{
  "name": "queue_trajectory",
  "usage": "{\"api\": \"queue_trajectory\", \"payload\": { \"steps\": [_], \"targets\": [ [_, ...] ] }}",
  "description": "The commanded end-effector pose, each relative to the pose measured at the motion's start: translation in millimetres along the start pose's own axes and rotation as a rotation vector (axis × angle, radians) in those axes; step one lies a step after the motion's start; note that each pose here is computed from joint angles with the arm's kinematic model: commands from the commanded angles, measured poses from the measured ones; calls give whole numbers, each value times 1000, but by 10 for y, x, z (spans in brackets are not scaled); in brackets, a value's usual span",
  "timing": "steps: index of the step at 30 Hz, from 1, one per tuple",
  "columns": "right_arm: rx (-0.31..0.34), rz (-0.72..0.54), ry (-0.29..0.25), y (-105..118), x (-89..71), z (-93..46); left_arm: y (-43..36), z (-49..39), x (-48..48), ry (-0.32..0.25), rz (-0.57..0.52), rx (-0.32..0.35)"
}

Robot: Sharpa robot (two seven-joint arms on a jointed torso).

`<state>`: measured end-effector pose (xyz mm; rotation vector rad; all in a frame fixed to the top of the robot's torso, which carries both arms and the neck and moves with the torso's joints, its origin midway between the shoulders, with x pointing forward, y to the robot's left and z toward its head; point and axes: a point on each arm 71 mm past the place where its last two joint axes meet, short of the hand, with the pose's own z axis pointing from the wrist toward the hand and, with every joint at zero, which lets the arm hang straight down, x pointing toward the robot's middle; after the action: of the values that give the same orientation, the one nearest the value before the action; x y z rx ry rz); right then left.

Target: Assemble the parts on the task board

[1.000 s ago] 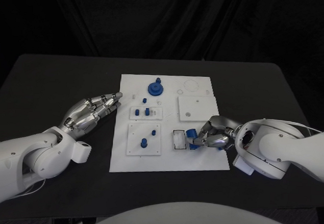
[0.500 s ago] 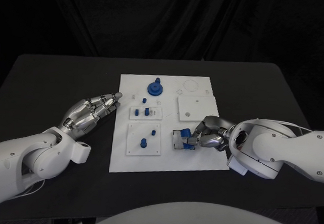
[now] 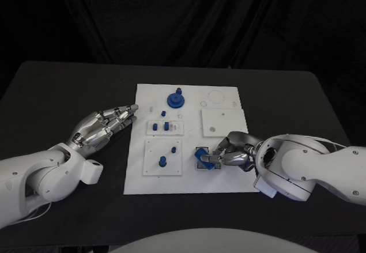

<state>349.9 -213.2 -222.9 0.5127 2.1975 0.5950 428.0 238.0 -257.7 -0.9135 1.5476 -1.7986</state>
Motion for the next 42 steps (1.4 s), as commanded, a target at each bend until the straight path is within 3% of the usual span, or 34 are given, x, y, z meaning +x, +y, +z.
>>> {"api": "queue_trajectory", "payload": {
  "steps": [1, 19, 25, 33, 37, 42],
  "targets": [
    [15, 10, -2, -16, 1, 6, -27, -2, 19, 17, -12, 51],
    [-4, 19, -63, -35, -65, 5, 0, -18, 23, 19, -18, 35],
    [-81, -21, -109, -5, -111, -23, 11, -27, 24, 19, -20, 31],
    [-238, -145, -159, 76, -141, -122, 25, -45, 22, 17, -22, 27],
    [-273, -201, -168, 102, -133, -159, 31, -55, 20, 15, -22, 26],
    [-258, -262, -151, 98, -112, -152, 40, -66, 18, 13, -23, 23]
  ]
}}
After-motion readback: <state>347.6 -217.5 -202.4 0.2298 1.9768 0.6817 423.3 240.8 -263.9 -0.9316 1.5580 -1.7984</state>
